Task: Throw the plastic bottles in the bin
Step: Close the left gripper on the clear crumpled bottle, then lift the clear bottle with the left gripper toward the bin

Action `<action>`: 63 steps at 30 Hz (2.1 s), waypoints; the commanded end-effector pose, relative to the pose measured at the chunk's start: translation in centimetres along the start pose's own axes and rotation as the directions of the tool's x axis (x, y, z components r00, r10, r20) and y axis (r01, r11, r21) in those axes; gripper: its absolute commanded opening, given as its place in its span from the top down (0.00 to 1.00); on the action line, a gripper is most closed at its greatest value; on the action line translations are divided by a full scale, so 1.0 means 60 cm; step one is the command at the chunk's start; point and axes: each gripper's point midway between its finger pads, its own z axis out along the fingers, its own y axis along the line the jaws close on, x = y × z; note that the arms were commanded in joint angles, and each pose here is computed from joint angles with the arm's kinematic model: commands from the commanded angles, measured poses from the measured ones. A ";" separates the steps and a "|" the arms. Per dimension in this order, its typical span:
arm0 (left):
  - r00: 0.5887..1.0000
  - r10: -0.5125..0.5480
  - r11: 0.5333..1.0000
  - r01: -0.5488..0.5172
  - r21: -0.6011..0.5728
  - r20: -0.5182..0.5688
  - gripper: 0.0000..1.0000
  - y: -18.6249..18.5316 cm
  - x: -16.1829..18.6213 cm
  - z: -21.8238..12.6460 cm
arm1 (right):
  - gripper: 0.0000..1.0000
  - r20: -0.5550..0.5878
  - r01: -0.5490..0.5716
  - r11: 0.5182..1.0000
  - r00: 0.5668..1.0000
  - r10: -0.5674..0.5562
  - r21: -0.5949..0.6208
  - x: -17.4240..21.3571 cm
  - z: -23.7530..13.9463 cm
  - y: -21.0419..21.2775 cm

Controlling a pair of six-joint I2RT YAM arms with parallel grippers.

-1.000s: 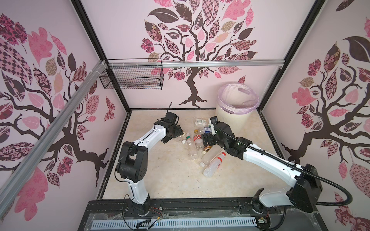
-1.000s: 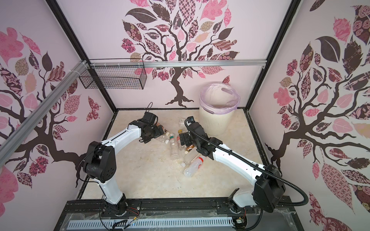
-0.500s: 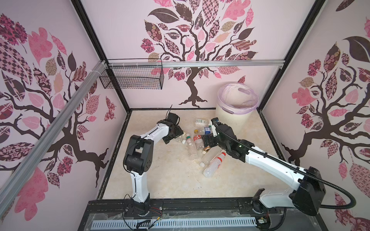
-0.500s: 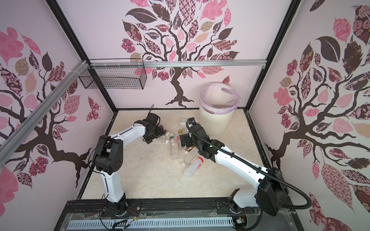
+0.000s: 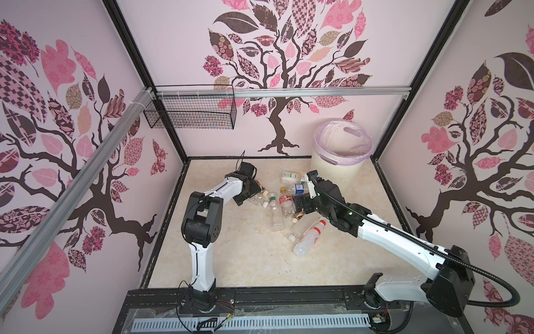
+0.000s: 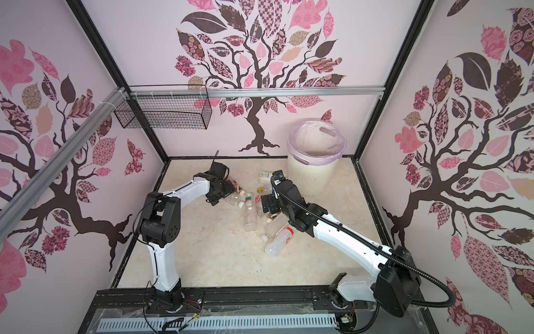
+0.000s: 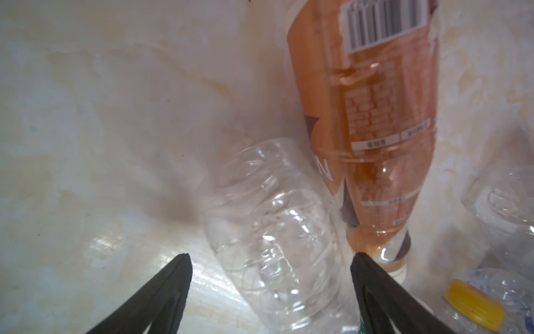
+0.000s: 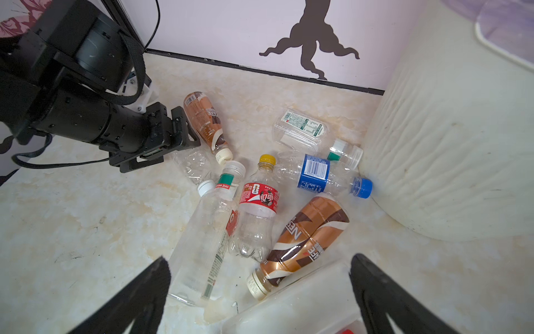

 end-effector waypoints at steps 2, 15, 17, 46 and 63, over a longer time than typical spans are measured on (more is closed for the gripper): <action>1.000 -0.010 1.000 0.010 -0.006 0.009 0.12 0.000 -0.003 0.005 | 0.00 0.043 0.000 1.000 0.999 0.000 0.012 -0.016 -0.017 -0.007; 1.000 0.017 0.998 -0.016 -0.053 0.004 0.29 0.048 0.020 -0.006 | 0.01 0.037 -0.023 0.999 0.999 0.024 -0.025 -0.014 -0.014 0.004; 1.000 0.017 0.998 -0.017 -0.053 0.005 0.31 0.053 0.022 -0.010 | 0.00 0.032 -0.028 0.999 0.999 0.029 -0.036 -0.011 -0.014 0.007; 0.991 0.108 0.921 -0.129 0.366 0.079 0.41 -0.074 0.023 -0.223 | 0.00 -0.083 -0.132 0.952 0.990 0.113 -0.277 0.023 0.014 0.085; 0.988 0.153 0.795 -0.143 0.589 0.032 0.40 -0.168 0.095 -0.334 | 0.01 -0.130 -0.198 0.903 0.979 0.159 -0.381 -0.005 0.053 0.139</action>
